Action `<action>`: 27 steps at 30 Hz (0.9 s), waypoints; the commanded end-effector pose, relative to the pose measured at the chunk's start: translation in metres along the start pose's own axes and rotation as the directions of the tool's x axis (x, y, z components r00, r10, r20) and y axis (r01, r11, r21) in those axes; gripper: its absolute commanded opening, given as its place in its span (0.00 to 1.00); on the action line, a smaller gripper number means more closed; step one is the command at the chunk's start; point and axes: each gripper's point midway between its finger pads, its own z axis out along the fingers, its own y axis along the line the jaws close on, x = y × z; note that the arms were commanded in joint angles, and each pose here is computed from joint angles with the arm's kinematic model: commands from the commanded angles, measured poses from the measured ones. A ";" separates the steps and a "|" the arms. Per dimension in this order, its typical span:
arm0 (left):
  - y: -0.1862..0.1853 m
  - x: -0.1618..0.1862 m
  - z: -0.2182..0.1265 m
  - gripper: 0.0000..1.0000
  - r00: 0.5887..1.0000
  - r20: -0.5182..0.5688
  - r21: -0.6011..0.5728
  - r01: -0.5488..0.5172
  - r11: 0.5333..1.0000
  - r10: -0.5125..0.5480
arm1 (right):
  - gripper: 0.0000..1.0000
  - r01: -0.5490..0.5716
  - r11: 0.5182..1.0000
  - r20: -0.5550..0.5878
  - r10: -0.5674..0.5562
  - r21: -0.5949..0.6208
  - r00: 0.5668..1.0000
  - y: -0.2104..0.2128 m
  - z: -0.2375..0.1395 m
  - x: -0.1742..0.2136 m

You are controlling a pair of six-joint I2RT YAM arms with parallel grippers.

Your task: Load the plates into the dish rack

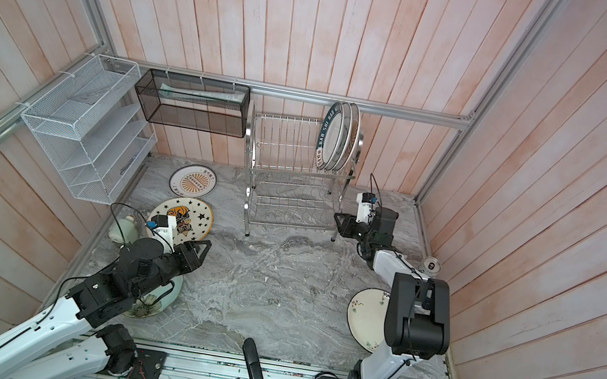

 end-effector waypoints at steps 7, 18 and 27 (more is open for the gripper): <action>-0.003 0.003 0.002 0.50 1.000 -0.006 0.026 -0.006 1.000 0.006 | 0.44 0.002 0.991 0.048 -0.008 0.133 0.999 0.002 -0.046 -0.009; -0.010 0.005 0.013 0.50 0.999 -0.020 0.043 -0.024 0.999 0.024 | 0.50 -0.184 0.898 0.118 0.149 0.399 0.982 -0.030 -0.126 0.054; -0.038 0.065 0.057 0.50 0.980 -0.198 0.124 0.023 0.992 0.002 | 0.51 -0.257 0.849 0.112 0.232 0.461 0.966 -0.041 -0.151 0.085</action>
